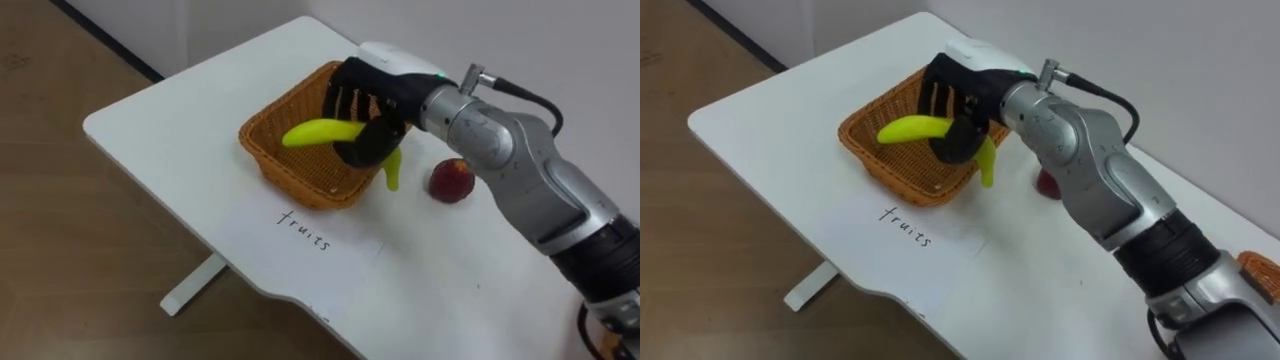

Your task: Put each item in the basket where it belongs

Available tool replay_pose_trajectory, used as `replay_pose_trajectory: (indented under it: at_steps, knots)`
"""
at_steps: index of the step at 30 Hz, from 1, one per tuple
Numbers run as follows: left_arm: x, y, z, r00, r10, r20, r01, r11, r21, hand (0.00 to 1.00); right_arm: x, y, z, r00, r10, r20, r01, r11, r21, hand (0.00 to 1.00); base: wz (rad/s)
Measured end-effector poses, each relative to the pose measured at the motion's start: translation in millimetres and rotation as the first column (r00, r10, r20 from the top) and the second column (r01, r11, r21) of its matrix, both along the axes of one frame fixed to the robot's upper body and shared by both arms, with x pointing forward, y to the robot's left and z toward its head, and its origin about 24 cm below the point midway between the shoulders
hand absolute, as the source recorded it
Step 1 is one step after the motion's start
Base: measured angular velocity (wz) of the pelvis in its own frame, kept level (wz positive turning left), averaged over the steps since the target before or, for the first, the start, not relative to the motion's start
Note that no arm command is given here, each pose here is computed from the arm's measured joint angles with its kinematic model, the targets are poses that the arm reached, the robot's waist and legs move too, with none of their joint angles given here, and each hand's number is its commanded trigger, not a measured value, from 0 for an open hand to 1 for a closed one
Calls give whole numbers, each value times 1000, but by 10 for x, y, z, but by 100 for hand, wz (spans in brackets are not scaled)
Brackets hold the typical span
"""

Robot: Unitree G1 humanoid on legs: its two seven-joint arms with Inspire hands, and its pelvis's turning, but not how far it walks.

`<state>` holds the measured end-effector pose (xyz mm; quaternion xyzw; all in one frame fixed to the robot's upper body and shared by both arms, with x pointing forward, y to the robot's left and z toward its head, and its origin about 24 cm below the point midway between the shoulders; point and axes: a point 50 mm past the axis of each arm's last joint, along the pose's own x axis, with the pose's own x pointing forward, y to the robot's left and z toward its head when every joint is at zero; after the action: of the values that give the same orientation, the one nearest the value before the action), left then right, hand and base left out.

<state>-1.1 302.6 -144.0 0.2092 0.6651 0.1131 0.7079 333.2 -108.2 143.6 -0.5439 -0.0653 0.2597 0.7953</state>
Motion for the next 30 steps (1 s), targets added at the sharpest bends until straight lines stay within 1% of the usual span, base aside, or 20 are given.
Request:
replay_pose_trajectory:
  at_steps: [2, 6, 11, 15, 16, 17, 18, 19, 20, 25, 30]
  knots:
    - [2, -1, 0, 1000, 1, 2, -1, 1000, 1, 0, -5, 67, -1, 1000, 6, 21, -5, 1000, -8, 100, 0]
    - [39, -12, -4, 1000, -11, 14, 11, 1000, -3, 0, 20, 237, 31, 998, 29, 59, -30, 999, 24, 100, 1]
    - [75, -20, -8, 999, -20, 27, 20, 1000, -8, 0, 41, 309, 143, 990, 41, 134, -48, 998, 50, 100, 8]
    - [75, -22, -10, 999, -20, 27, 21, 1000, -9, 0, 28, 346, 154, 987, 63, 145, -72, 996, 57, 100, 0]
    - [69, -23, -11, 999, -20, 25, 20, 1000, -10, 0, 25, 352, 154, 987, 66, 146, -75, 995, 58, 93, 0]
    - [69, -25, -12, 999, -20, 25, 20, 1000, -10, 0, 25, 352, 154, 987, 66, 146, -75, 995, 58, 65, 0]
    - [70, -27, -13, 999, -20, 25, 20, 1000, -11, 0, 25, 352, 155, 987, 66, 147, -75, 995, 58, 29, 0]
    - [71, -33, -15, 999, -20, 26, 20, 1000, -12, 0, 28, 350, 151, 987, 66, 147, -75, 995, 58, 6, 0]
    - [71, -37, -17, 999, -19, 26, 20, 1000, -13, 0, 39, 340, 133, 988, 61, 145, -70, 996, 57, 0, 0]
    - [76, -38, -16, 999, -21, 31, 22, 1000, -14, 0, 98, 272, 35, 993, 24, 111, -30, 999, 44, 0, 0]
    - [92, -35, -15, 999, -22, 37, 23, 1000, -13, 0, 127, 233, -6, 993, 0, 118, -5, 999, 48, 0, 0]
